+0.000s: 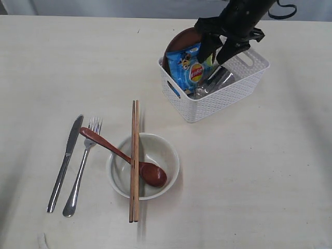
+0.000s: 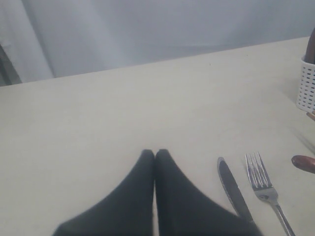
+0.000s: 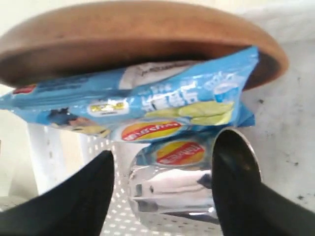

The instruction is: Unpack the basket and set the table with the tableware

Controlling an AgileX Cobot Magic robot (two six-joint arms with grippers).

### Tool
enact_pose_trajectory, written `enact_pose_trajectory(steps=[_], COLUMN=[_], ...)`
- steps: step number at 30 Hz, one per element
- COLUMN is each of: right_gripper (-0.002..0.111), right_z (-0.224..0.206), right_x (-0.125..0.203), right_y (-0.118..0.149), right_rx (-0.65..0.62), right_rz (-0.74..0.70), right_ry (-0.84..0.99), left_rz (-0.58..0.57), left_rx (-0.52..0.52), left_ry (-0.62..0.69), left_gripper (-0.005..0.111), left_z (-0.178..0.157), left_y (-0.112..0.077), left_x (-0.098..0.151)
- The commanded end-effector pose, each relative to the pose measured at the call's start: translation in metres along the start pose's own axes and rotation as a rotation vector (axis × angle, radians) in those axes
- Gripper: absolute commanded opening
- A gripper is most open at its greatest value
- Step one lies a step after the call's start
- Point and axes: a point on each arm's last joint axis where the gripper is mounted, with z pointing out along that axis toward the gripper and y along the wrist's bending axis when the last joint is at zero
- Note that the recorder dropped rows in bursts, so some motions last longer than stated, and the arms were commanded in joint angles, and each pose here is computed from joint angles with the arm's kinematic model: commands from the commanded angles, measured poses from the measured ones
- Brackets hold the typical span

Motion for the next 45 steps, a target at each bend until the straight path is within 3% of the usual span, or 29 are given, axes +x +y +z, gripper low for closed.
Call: enact_pose_trajectory(steps=[1, 5, 8, 13, 18, 25, 34, 45], right_gripper=[0.056, 0.056, 0.056, 0.056, 0.056, 0.056, 0.056, 0.056], right_z=[-0.007, 0.004, 0.007, -0.003, -0.009, 0.005, 0.007, 0.018], right_x=[0.003, 0.007, 0.008, 0.007, 0.008, 0.028, 0.024, 0.023], right_y=[0.012, 0.024, 0.025, 0.007, -0.010, -0.031, -0.020, -0.019], right_rx=[-0.018, -0.015, 0.078, 0.271, 0.283, 0.199, 0.054, 0.011], right_rz=[-0.002, -0.041, -0.100, -0.055, -0.003, 0.051, 0.000, -0.009], right_ry=[-0.006, 0.032, 0.066, 0.079, 0.071, 0.139, 0.096, 0.107], left_rz=[-0.002, -0.002, -0.002, -0.002, -0.002, -0.002, -0.002, -0.002], left_rx=[-0.002, -0.002, -0.002, -0.002, -0.002, -0.002, -0.002, -0.002], left_ry=[-0.007, -0.007, -0.007, -0.007, -0.007, -0.007, -0.007, -0.007], left_gripper=[0.000, 0.000, 0.000, 0.000, 0.000, 0.000, 0.000, 0.000], left_z=[0.000, 0.000, 0.000, 0.000, 0.000, 0.000, 0.000, 0.000], left_y=[0.000, 0.000, 0.000, 0.000, 0.000, 0.000, 0.000, 0.000], left_x=[0.000, 0.000, 0.000, 0.000, 0.000, 0.000, 0.000, 0.000])
